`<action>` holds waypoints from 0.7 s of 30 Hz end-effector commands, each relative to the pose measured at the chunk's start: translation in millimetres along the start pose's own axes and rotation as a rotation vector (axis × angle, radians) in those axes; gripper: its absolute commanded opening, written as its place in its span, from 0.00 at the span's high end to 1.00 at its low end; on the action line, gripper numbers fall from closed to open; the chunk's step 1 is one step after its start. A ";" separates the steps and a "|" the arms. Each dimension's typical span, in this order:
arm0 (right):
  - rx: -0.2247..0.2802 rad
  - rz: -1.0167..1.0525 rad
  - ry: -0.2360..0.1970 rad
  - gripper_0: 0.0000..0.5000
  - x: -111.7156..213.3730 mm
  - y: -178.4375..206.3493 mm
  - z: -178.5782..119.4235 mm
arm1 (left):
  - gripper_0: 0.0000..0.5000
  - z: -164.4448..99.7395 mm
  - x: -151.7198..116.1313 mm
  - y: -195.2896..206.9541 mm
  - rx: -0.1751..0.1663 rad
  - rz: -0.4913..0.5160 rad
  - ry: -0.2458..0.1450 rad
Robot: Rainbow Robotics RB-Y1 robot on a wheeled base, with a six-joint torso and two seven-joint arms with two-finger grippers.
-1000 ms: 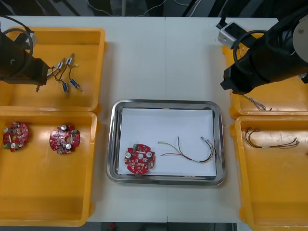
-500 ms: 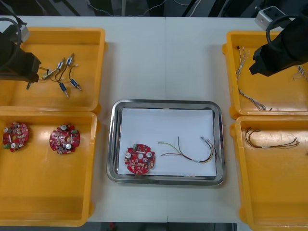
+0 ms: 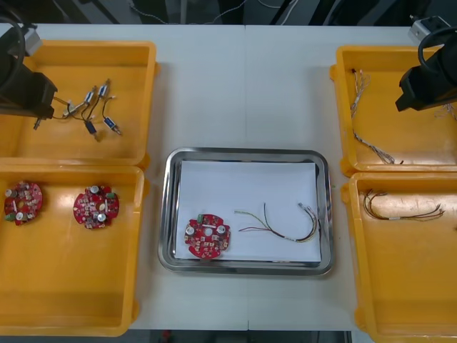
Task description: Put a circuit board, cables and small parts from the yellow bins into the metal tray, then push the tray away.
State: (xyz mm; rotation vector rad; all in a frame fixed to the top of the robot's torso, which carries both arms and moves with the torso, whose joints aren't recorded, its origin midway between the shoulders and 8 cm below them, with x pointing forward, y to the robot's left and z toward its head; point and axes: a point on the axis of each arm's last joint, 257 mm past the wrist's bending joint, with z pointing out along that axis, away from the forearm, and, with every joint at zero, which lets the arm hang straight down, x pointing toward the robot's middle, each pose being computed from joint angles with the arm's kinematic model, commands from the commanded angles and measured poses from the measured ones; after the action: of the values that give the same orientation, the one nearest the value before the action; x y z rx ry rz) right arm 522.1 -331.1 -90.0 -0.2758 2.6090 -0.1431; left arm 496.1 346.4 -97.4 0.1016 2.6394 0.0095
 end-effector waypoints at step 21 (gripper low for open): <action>-0.010 0.059 0.032 0.00 -19.7 -44.2 15.6 | 1.00 -69.2 -40.2 -10.6 -0.015 0.037 -0.209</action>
State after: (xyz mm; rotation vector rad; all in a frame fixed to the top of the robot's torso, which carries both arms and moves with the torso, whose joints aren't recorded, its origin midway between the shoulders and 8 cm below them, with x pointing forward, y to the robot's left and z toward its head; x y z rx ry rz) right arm 536.3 -360.3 -129.6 -0.1801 2.7437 -0.0893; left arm 495.6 325.2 -62.2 0.1979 2.5218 0.0101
